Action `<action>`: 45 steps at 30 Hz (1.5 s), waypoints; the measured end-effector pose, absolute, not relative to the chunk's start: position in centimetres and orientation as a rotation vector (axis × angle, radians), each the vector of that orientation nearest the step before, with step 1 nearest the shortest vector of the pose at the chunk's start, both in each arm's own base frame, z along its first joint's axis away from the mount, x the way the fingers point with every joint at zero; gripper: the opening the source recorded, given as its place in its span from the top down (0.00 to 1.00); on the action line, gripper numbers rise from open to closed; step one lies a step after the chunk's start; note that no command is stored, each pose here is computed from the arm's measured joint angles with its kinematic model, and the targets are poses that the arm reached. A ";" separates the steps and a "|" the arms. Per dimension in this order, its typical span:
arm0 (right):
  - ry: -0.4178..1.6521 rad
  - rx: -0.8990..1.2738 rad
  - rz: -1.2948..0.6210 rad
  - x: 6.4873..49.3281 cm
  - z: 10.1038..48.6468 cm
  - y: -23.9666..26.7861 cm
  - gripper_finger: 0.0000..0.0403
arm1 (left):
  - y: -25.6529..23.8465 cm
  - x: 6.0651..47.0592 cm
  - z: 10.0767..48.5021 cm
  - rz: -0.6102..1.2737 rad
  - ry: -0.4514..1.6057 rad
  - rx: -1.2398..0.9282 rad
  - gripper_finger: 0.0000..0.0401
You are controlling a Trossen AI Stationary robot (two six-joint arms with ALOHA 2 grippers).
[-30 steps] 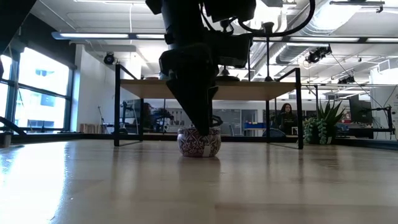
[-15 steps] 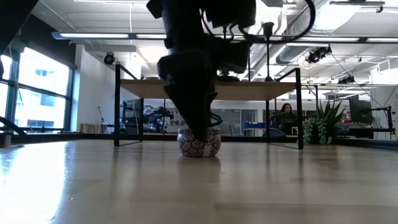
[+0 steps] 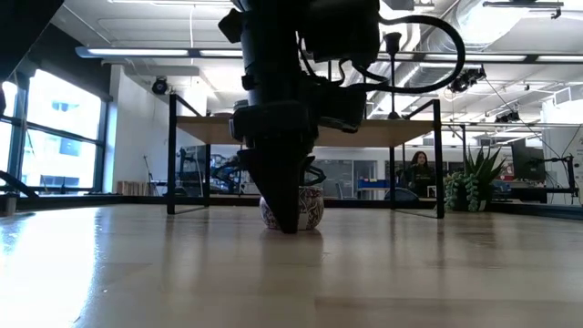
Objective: Pick & Place candle stick holders
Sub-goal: Put the red patterned scented candle on the shelf
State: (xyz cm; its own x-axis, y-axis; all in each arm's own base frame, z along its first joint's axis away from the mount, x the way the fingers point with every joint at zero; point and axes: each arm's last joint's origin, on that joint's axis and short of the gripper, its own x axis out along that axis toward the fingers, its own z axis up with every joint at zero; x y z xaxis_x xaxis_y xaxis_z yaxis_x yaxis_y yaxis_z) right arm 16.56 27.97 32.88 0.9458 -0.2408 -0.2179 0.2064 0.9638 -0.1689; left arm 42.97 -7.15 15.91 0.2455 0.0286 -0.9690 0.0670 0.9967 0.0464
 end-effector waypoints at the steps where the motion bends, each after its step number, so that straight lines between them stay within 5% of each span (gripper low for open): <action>1: 0.239 -0.145 -0.229 16.6 32.9 28.0 0.09 | -7.2 43.0 15.9 -0.025 1.324 0.083 0.03; 9: 0.240 -0.146 -0.229 16.6 32.9 28.0 0.09 | -7.2 43.0 15.9 0.008 1.320 0.051 0.05; 18: 0.240 -0.147 -0.229 16.6 32.9 28.0 0.09 | -7.2 43.0 15.8 0.019 1.313 0.042 0.28; 29: 0.245 -0.149 -0.225 16.6 32.8 27.9 0.09 | -9.4 42.1 16.7 0.049 1.369 0.132 0.28; 45: 0.247 -0.140 -0.223 16.6 32.8 28.0 0.09 | -16.1 38.7 26.0 0.222 1.406 0.390 0.27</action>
State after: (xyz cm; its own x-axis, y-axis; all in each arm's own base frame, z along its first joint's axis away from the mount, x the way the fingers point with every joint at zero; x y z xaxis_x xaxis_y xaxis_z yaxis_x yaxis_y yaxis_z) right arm 16.56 27.96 32.84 0.9454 -0.2348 -0.2261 0.2007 0.9659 -0.1638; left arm 38.66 -16.09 26.04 0.1583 0.3779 -0.9122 0.0779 0.9162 0.3930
